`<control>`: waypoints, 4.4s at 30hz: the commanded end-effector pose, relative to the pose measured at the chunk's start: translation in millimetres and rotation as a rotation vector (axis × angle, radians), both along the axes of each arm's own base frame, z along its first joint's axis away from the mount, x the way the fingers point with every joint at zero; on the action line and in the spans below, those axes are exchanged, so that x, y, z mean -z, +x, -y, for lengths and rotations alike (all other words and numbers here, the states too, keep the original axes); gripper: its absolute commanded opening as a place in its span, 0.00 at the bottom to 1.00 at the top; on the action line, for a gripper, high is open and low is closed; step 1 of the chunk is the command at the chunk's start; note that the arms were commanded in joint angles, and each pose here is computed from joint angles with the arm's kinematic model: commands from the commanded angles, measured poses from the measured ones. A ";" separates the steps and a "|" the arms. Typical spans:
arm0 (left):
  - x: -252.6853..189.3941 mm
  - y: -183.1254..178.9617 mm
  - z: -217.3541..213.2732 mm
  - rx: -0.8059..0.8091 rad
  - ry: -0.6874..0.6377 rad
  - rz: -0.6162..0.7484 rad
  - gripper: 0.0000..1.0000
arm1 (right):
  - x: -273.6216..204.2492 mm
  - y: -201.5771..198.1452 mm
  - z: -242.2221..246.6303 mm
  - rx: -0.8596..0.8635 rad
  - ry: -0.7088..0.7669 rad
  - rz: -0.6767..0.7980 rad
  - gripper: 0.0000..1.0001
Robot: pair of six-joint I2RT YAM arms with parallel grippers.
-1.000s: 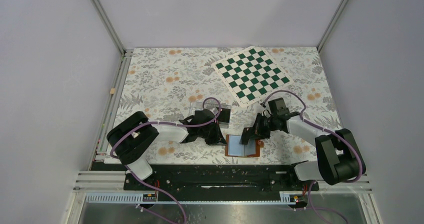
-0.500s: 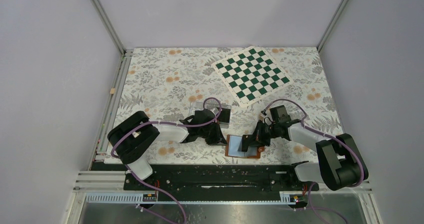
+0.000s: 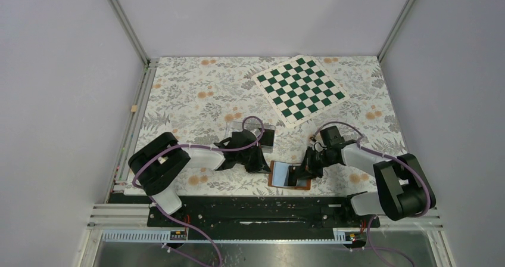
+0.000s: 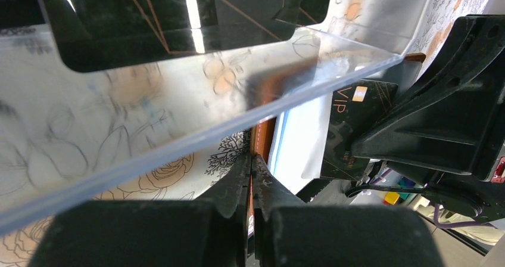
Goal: Put the credit cards into the card holder
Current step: Insert the credit card into the card holder.
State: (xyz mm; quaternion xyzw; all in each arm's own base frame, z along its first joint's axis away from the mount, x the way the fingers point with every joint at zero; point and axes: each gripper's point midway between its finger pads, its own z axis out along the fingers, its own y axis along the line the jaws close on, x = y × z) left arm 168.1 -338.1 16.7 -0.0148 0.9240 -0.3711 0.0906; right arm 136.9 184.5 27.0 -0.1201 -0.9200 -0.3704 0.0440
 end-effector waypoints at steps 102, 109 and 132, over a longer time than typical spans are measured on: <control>-34.4 -13.2 34.1 0.152 -0.079 0.101 0.38 | 21.1 -5.0 -11.8 -0.320 -0.333 -0.002 0.00; -59.1 -8.9 26.8 0.133 -0.069 0.180 0.38 | 21.9 -5.1 -11.7 -0.322 -0.335 -0.004 0.00; -29.9 -11.0 44.1 0.185 0.017 0.138 0.38 | 21.7 -6.2 -11.3 -0.325 -0.332 -0.005 0.00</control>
